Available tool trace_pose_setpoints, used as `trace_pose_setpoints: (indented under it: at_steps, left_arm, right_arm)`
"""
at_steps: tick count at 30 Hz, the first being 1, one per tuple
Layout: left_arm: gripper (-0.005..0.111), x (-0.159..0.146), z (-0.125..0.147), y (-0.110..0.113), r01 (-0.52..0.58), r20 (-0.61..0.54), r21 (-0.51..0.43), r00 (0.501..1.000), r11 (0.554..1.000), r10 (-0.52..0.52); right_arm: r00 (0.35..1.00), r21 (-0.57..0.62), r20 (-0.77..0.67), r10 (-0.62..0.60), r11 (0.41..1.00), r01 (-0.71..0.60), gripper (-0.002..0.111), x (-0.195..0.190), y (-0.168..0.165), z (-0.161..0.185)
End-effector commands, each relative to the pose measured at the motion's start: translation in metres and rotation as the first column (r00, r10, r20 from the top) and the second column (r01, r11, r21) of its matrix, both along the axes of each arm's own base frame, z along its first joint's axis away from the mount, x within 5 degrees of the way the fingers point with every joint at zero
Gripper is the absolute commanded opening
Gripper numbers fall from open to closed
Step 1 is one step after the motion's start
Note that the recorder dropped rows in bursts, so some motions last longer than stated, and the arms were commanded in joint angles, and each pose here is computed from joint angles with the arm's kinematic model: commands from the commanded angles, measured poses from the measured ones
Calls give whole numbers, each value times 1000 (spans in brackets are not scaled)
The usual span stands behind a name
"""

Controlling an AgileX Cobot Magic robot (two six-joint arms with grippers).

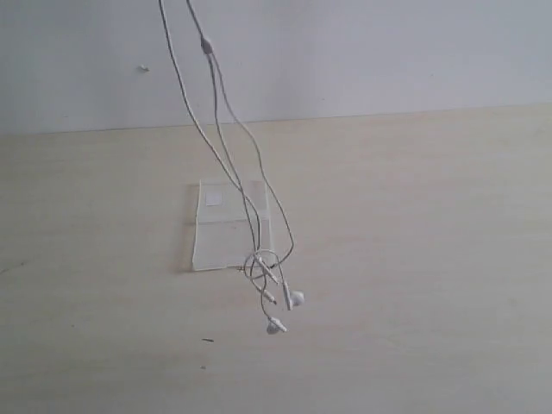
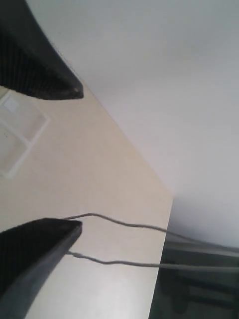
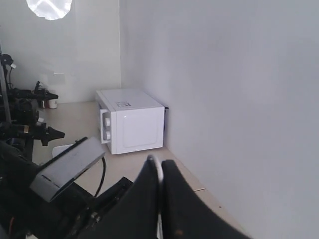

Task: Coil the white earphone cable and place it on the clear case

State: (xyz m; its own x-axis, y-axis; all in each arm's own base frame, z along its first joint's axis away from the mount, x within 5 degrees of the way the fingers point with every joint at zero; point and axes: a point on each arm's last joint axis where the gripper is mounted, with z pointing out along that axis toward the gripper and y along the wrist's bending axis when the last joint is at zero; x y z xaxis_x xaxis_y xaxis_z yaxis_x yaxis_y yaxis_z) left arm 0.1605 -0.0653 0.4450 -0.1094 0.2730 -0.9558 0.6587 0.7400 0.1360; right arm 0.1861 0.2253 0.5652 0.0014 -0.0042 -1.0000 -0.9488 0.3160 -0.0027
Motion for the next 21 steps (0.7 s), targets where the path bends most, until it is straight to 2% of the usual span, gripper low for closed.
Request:
trace_pose_setpoints:
  at_steps: [1, 16, 21]
  left_arm:
    - [66, 5, 1, -6, 69, -9, -43, 998, 997, -69]
    - [66, 10, -9, -12, 156, -63, -8, 986, 988, -156]
    - [66, 9, -14, -11, 173, -81, 55, 982, 983, -169]
  right_arm:
    - [1000, 17, 11, 17, 1000, -18, 0, -1, 0, 3]
    - [1000, 16, 13, 17, 1000, -18, 0, -1, 0, 3]
    - [1000, 14, 18, 16, 1000, -17, 0, -1, 0, 3]
